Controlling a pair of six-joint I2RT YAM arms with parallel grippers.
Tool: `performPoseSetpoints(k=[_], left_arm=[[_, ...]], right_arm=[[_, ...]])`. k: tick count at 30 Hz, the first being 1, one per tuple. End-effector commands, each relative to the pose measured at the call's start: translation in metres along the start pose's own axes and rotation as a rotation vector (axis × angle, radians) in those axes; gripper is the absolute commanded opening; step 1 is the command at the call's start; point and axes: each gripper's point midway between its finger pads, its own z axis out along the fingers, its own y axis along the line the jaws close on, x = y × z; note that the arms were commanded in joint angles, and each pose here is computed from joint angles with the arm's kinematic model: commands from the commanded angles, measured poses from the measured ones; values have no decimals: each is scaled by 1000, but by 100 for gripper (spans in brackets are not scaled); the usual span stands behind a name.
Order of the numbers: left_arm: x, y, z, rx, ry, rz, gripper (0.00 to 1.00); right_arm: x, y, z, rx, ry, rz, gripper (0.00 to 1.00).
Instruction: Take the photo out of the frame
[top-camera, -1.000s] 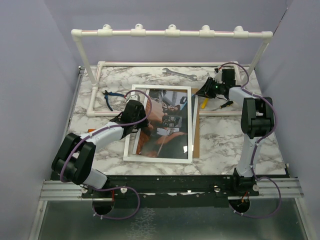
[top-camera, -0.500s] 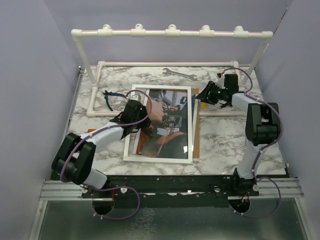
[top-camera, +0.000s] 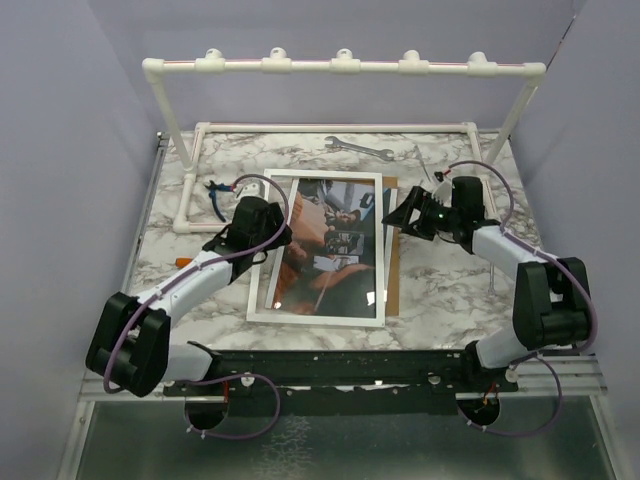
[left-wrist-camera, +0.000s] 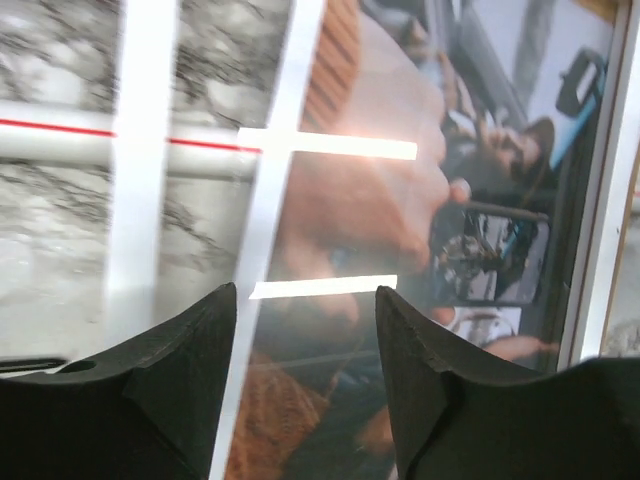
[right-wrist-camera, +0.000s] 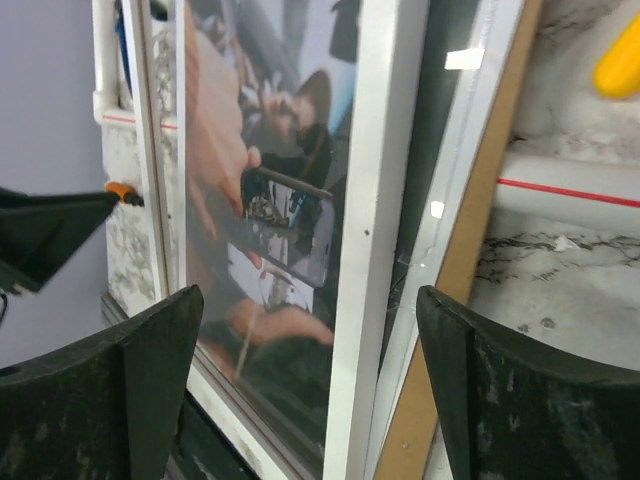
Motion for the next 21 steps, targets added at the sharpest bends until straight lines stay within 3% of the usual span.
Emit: performPoseSetpoints(k=[1,6,21], left_arm=[[-12,37,-13,-110,-39,-17,63],[-21,60,-23,-142,-74,-87,73],[-29,96,-23,-175,-108,-225,77]], right_arm=[[18,8,-2,24,32,-34,98],[20,11,8,35,47,-45,100],[-2,0,40,61,19,-69,100]])
